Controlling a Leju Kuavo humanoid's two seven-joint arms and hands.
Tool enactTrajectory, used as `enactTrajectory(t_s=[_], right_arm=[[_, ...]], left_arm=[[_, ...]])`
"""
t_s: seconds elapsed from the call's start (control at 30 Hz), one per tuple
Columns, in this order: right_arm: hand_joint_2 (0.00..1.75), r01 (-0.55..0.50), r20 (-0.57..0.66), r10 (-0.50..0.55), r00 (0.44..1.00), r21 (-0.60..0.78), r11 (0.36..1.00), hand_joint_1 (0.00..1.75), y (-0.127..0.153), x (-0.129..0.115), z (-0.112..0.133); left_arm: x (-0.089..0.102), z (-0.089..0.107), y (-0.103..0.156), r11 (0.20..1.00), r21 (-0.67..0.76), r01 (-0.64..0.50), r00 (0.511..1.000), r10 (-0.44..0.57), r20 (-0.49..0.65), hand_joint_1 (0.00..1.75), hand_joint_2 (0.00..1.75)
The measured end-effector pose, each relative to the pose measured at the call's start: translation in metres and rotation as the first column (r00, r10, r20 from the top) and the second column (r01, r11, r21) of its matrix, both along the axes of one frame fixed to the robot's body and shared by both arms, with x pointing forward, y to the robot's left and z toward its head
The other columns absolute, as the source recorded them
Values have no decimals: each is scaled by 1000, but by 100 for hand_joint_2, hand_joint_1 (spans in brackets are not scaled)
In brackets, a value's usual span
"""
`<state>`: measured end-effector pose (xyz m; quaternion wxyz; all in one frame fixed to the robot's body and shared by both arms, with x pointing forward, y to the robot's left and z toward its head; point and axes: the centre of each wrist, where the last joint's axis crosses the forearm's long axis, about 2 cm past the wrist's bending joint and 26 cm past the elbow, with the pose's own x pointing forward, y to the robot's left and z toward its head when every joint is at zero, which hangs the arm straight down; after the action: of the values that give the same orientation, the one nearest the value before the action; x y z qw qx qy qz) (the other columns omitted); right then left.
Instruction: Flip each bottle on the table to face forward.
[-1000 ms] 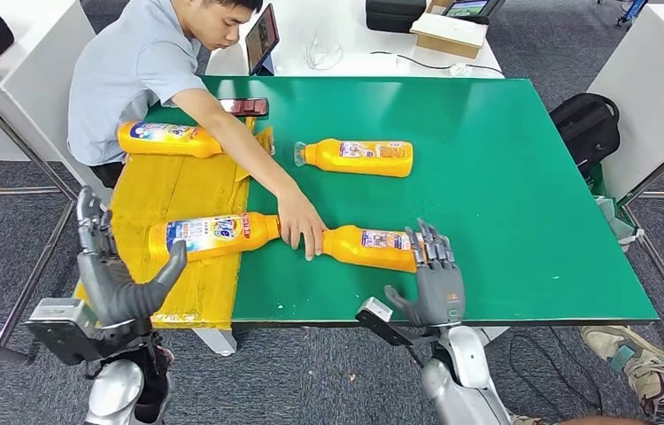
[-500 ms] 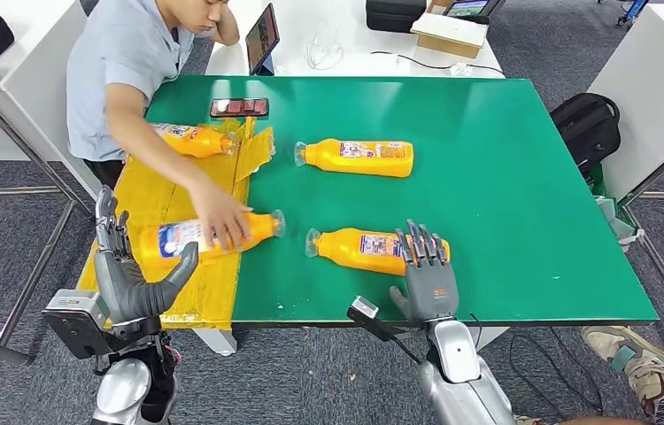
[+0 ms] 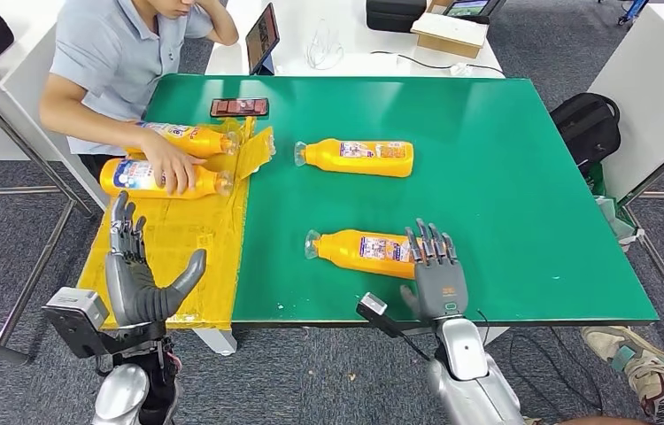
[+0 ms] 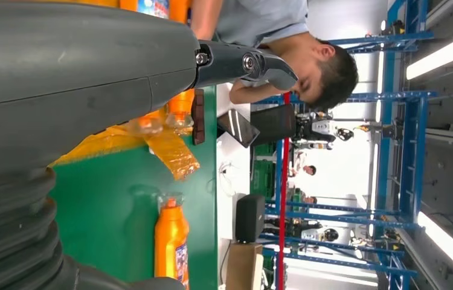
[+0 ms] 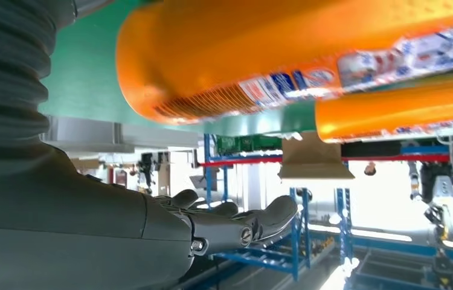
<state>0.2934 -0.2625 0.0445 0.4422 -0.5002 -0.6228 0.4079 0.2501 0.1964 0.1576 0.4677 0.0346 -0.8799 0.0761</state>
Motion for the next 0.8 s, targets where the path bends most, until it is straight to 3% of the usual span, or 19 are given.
enactTrajectory(t_s=[0.23,0.4,0.8], right_arm=[[175,-41,-49,50,998,159,986,0,-4,1,-14],[175,-68,-68,76,995,114,991,0,-3,1,-17],[175,-68,-60,68,996,12,998,0,-10,11,-11]], left_arm=[[1,0,-2,1000,-8,-23,1000,23,-5,0,175],[5,1,-3,998,-21,-57,998,58,17,0,175],[8,8,-13,999,-36,-27,999,28,38,0,175]])
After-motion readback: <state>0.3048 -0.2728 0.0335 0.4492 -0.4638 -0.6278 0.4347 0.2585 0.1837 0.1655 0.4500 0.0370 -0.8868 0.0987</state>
